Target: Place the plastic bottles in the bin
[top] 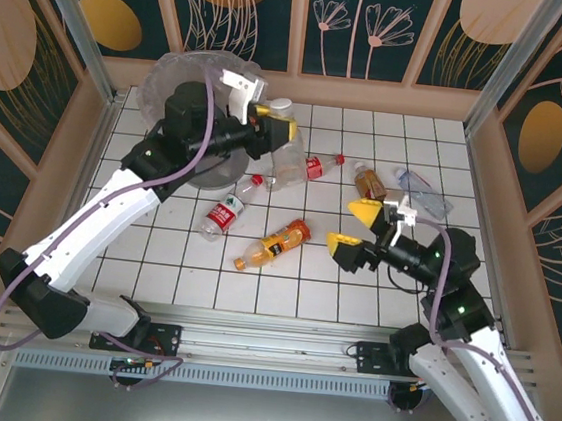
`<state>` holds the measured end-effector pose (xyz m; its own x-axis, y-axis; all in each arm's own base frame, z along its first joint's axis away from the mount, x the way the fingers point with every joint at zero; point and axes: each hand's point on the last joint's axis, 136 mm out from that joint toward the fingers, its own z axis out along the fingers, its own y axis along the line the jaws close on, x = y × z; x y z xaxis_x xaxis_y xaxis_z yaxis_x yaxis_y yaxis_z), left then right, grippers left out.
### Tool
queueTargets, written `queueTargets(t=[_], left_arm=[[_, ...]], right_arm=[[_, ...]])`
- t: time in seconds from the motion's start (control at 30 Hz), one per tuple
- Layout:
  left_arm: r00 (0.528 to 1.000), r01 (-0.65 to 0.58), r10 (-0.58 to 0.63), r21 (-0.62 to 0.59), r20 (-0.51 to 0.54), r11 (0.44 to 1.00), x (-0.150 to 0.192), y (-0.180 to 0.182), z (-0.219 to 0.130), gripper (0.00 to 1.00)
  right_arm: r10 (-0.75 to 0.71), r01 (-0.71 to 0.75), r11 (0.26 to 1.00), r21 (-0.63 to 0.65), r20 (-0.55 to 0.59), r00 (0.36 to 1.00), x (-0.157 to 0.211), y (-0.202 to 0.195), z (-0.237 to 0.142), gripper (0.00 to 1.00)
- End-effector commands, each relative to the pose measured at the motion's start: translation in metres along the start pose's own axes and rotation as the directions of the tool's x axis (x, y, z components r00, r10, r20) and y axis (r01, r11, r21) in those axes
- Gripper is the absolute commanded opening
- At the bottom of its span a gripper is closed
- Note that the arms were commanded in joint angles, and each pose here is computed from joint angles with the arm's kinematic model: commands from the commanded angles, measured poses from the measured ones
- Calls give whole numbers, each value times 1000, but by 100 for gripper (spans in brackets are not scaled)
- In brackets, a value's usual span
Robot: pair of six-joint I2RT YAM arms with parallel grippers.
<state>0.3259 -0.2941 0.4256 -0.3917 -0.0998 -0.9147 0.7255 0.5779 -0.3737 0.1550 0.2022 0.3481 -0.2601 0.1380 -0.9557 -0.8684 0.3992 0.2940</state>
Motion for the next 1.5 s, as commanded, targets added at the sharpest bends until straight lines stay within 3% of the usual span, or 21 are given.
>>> queueTargets(t=[0.0, 0.53, 0.77, 0.83, 0.93, 1.3, 1.47], left_arm=[[997, -51, 42, -147, -64, 988, 0, 34, -5, 37], [984, -177, 155, -476, -86, 861, -67, 114, -33, 37], [971, -239, 181, -650, -156, 722, -76, 173, -43, 38], [974, -227, 170, -673, -149, 704, -78, 187, -48, 38], [975, -223, 162, -694, -152, 685, -78, 202, -52, 38], [944, -310, 98, -750, -314, 584, -32, 267, -25, 40], [924, -348, 66, -761, -376, 548, -15, 288, -17, 40]], right_arm=[[-75, 74, 996, 40, 25, 997, 3, -2, -9, 99], [-133, 117, 983, 143, 105, 986, -1, -7, -30, 99], [-119, 103, 983, 154, 96, 988, 0, -11, -29, 99], [-116, 99, 982, 161, 98, 988, 0, -12, -29, 99], [-113, 95, 981, 168, 100, 989, -1, -13, -29, 99], [-82, 63, 978, 199, 88, 993, 2, -22, -27, 99], [-25, 19, 981, 191, 26, 999, 13, -28, -17, 99]])
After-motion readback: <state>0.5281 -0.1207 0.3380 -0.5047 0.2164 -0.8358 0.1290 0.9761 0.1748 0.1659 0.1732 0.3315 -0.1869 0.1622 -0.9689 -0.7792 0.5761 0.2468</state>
